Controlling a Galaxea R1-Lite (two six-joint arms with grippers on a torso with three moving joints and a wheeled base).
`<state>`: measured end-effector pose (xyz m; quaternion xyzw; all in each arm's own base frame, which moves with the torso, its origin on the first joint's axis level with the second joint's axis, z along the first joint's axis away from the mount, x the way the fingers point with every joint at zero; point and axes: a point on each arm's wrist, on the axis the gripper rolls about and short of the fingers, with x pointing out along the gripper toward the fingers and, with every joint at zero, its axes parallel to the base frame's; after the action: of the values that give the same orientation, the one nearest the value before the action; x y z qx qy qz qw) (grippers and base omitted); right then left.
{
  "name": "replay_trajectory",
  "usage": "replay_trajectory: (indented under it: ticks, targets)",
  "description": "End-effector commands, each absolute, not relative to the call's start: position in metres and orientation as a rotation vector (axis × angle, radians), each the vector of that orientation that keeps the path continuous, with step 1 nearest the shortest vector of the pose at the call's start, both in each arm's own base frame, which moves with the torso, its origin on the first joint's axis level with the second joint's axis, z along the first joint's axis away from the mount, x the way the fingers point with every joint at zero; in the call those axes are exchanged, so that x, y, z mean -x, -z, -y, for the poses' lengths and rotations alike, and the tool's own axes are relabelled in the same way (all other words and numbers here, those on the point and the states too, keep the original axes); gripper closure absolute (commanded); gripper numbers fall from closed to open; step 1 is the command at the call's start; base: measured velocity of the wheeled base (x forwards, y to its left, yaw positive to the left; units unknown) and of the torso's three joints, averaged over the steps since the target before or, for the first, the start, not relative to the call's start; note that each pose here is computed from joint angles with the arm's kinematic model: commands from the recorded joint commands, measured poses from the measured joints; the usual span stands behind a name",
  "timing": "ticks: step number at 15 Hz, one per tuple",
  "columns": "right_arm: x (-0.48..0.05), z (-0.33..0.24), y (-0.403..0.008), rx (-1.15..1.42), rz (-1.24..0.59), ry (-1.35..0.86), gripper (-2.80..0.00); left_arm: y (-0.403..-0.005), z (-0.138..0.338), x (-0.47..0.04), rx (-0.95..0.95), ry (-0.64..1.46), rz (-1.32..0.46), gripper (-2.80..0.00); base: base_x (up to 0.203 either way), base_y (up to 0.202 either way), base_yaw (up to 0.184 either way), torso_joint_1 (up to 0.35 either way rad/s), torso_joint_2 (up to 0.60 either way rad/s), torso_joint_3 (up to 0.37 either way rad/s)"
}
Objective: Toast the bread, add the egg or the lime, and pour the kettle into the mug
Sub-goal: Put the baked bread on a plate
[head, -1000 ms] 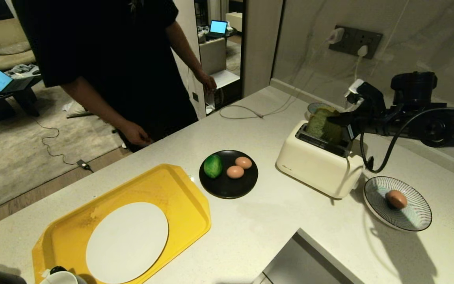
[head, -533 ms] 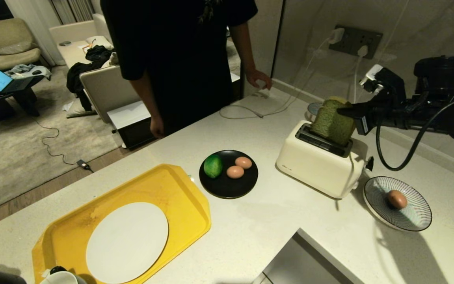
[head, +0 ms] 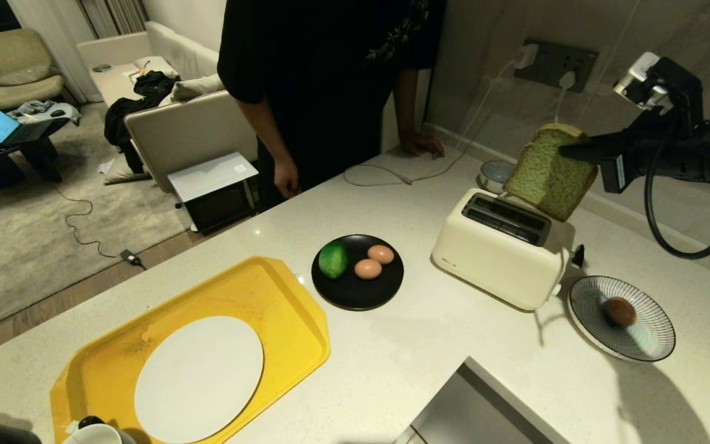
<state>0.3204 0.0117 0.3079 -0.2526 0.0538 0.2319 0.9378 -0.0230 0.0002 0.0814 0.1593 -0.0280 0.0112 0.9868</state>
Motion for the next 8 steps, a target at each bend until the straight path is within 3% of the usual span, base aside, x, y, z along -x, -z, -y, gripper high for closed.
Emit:
replay_trajectory:
  ticks: [1,8]
  targets:
    - [-0.295,-0.011,-0.329,0.508,-0.078,-0.461,0.0,-0.081,0.0,0.023,-0.322,-0.023,0.057,0.0,0.0,0.0,0.0,0.0,0.0,0.0]
    - [-0.26,-0.002,-0.328,0.402,-0.19,-0.446,0.0,-0.082,0.0,0.023,-0.322,-0.024,0.058,0.0,0.0,0.0,0.0,0.0,0.0,0.0]
